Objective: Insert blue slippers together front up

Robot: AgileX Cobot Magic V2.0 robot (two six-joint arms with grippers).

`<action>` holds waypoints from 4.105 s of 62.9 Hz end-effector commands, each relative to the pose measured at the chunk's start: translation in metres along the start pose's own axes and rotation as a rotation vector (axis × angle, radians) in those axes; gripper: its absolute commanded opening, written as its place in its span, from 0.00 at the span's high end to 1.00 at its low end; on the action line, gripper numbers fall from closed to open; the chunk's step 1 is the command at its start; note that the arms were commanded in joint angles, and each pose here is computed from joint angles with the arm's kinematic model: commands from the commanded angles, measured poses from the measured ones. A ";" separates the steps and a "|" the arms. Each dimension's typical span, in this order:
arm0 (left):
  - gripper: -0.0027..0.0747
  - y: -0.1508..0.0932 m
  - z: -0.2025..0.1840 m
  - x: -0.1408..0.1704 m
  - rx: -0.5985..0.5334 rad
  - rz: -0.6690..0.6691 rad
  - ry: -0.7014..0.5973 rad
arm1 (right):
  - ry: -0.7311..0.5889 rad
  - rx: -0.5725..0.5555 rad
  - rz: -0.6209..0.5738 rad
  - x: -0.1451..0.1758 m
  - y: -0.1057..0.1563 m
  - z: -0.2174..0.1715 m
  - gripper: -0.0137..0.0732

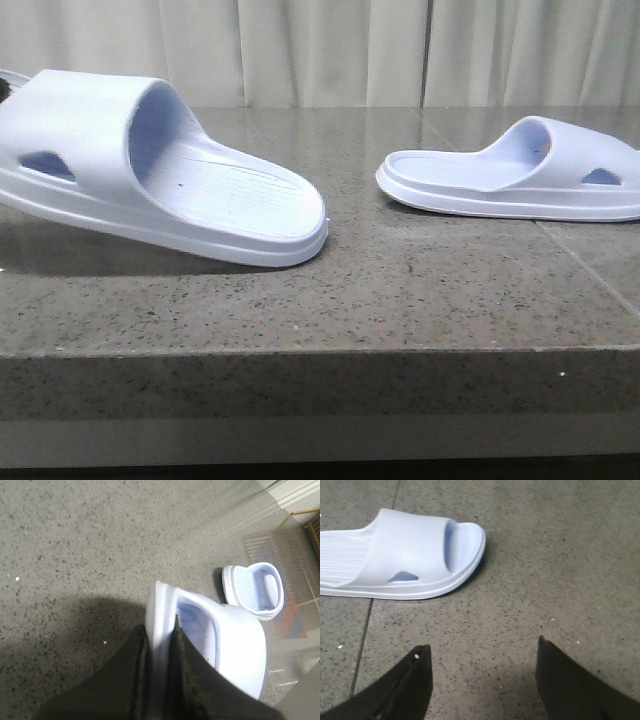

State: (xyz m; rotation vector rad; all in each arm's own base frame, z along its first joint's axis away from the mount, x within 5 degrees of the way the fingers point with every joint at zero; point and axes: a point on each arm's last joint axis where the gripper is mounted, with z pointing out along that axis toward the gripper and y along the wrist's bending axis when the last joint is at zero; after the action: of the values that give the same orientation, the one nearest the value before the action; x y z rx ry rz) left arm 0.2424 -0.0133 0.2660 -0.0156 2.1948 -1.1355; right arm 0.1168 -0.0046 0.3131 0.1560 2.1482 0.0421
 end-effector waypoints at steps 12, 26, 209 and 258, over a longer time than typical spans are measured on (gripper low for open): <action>0.99 -0.018 -0.005 -0.011 0.094 -0.014 -0.101 | 0.105 0.133 0.083 -0.044 -0.025 0.036 0.29; 0.99 -0.018 -0.005 -0.012 0.097 -0.017 -0.106 | 0.200 -0.013 0.202 -0.067 -0.038 0.084 0.29; 0.99 -0.017 0.083 0.011 -0.057 -0.075 -0.005 | 0.183 -0.732 0.394 -0.061 0.018 0.144 0.92; 0.99 -0.033 0.108 0.023 0.012 -0.062 0.019 | 0.245 -0.752 0.239 -0.040 0.119 0.142 0.91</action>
State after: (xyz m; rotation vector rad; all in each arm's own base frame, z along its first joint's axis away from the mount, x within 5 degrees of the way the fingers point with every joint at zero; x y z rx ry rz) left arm 0.2768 -0.1029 0.2145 -0.1388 2.2921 -1.0522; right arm 0.2755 0.0866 0.2625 0.0145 2.2428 0.9423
